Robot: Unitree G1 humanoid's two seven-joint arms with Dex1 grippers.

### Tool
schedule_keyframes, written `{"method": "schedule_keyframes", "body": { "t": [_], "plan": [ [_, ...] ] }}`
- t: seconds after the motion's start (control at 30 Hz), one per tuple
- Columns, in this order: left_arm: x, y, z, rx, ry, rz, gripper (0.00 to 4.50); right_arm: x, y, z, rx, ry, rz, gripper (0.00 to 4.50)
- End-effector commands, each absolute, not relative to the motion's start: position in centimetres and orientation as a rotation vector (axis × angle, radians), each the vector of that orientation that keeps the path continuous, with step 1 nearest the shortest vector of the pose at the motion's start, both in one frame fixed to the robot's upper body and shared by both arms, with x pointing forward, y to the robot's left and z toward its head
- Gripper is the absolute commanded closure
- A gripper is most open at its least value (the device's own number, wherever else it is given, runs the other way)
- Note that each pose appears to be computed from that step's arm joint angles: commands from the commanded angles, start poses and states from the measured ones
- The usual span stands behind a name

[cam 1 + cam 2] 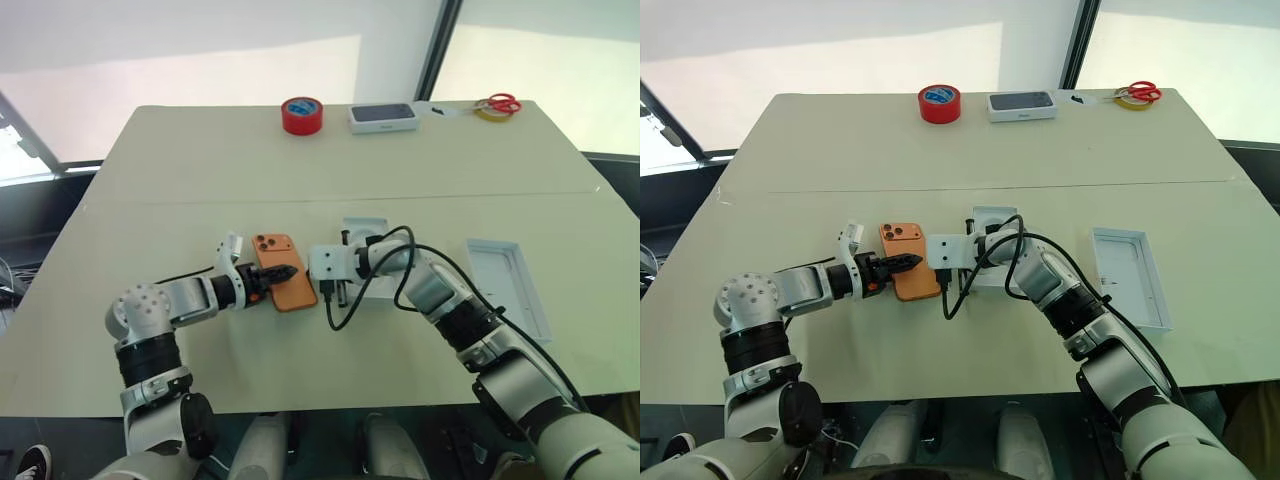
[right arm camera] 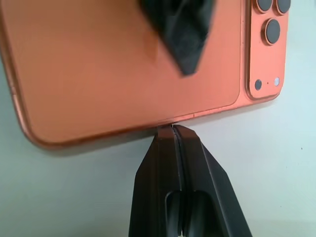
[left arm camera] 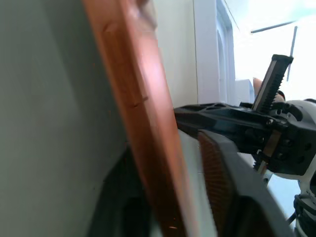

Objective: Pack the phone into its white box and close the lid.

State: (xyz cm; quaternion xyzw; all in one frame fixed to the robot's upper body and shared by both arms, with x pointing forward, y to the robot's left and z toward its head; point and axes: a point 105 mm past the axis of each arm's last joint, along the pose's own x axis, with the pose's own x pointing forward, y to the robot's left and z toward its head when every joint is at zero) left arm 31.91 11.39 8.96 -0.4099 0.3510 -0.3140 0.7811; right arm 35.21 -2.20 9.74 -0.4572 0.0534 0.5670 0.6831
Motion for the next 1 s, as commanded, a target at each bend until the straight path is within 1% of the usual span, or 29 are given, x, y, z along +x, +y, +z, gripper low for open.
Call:
{"method": "schedule_keyframes", "body": {
  "t": [0.03,0.13,0.17,0.27,0.3,0.33,0.37,0.43,0.5,0.6,0.73,0.83,1.0],
  "plan": [
    [32.2,11.5,9.7,-0.936,0.725,-0.695,4.47,35.4,-1.9,10.9,-1.018,0.076,1.256,4.50],
    [32.1,11.8,9.9,-0.948,0.715,-0.704,4.47,35.5,-1.5,12.1,-0.960,0.034,1.234,4.50],
    [32.2,12.0,10.1,-0.960,0.703,-0.705,4.47,35.3,-1.2,13.1,-0.902,-0.010,1.235,4.50],
    [32.3,12.7,11.2,-0.966,0.656,-0.729,4.47,34.9,-1.4,16.7,-0.587,-0.067,1.264,4.50],
    [32.3,12.9,11.5,-0.956,0.643,-0.742,4.49,34.3,-1.8,17.7,-0.459,-0.066,1.310,4.25],
    [32.4,13.1,11.9,-0.938,0.618,-0.749,4.50,33.5,-2.5,18.6,-0.388,-0.089,1.359,3.97],
    [32.5,13.2,12.2,-0.930,0.596,-0.760,4.50,33.2,-3.1,18.5,-0.395,-0.085,1.369,3.63],
    [32.4,13.3,12.7,-0.870,0.568,-0.784,4.50,32.5,-4.5,17.5,-0.497,-0.059,1.364,2.67],
    [32.2,13.1,13.0,-0.829,0.556,-0.810,4.50,30.9,-5.9,16.2,-0.565,-0.008,1.413,1.60],
    [31.9,12.9,13.4,-0.807,0.545,-0.860,4.50,29.5,-8.1,14.5,-0.649,0.052,1.409,1.60],
    [31.7,12.5,13.8,-0.822,0.535,-0.910,4.50,29.0,-10.6,12.4,-0.744,0.108,1.357,1.60],
    [31.8,12.1,13.7,-0.814,0.537,-0.918,4.50,28.9,-11.5,11.2,-0.764,0.134,1.336,1.60],
    [32.0,11.7,13.5,-0.795,0.539,-0.917,4.50,29.3,-12.3,10.3,-0.790,0.153,1.306,1.60]
  ]
}}
